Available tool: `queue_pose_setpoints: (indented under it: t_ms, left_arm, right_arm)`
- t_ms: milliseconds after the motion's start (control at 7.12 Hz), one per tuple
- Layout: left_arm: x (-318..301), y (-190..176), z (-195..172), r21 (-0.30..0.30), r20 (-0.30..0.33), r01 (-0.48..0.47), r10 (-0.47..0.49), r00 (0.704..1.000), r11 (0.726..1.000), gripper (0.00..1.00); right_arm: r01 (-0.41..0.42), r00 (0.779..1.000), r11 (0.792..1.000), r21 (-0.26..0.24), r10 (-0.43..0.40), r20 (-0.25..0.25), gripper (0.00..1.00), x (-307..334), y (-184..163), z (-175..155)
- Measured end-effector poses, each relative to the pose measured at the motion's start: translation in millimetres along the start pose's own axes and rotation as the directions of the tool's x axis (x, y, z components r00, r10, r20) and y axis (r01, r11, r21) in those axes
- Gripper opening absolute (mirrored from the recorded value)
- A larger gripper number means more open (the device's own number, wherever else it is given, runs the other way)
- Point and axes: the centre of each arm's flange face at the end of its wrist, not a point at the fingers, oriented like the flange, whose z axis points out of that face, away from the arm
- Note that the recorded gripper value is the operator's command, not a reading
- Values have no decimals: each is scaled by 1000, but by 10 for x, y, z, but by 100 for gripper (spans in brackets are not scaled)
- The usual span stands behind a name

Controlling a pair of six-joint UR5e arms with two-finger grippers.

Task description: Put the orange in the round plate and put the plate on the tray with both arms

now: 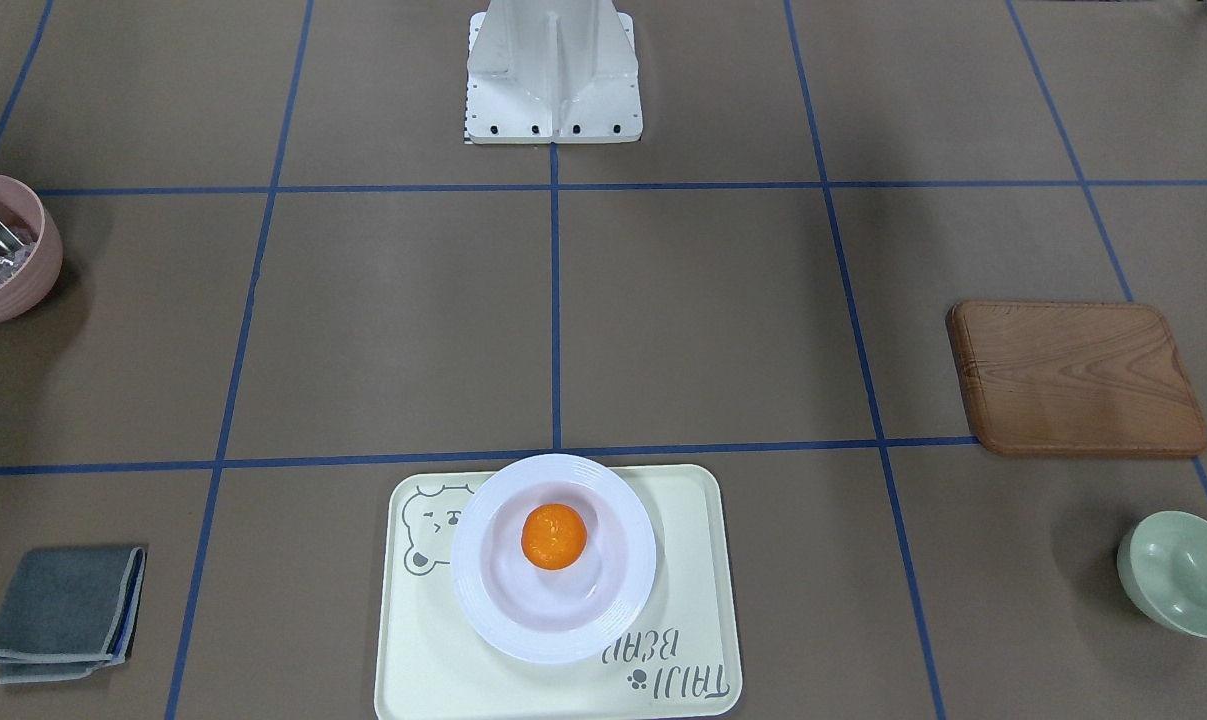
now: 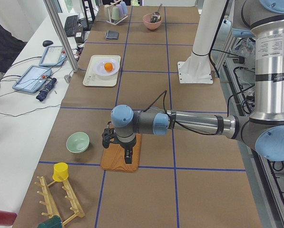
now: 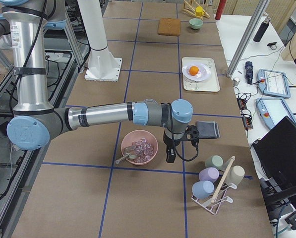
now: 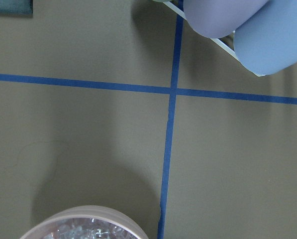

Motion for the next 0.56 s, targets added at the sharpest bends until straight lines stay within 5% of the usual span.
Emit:
queue_pose_setpoints:
  t_ms: [561]
  left_arm:
    - [-40,0,39,-7,2,7,-7,1000,1000,99]
  right_arm:
    - [-91,991,996,-21,92,94,100,347,163,135]
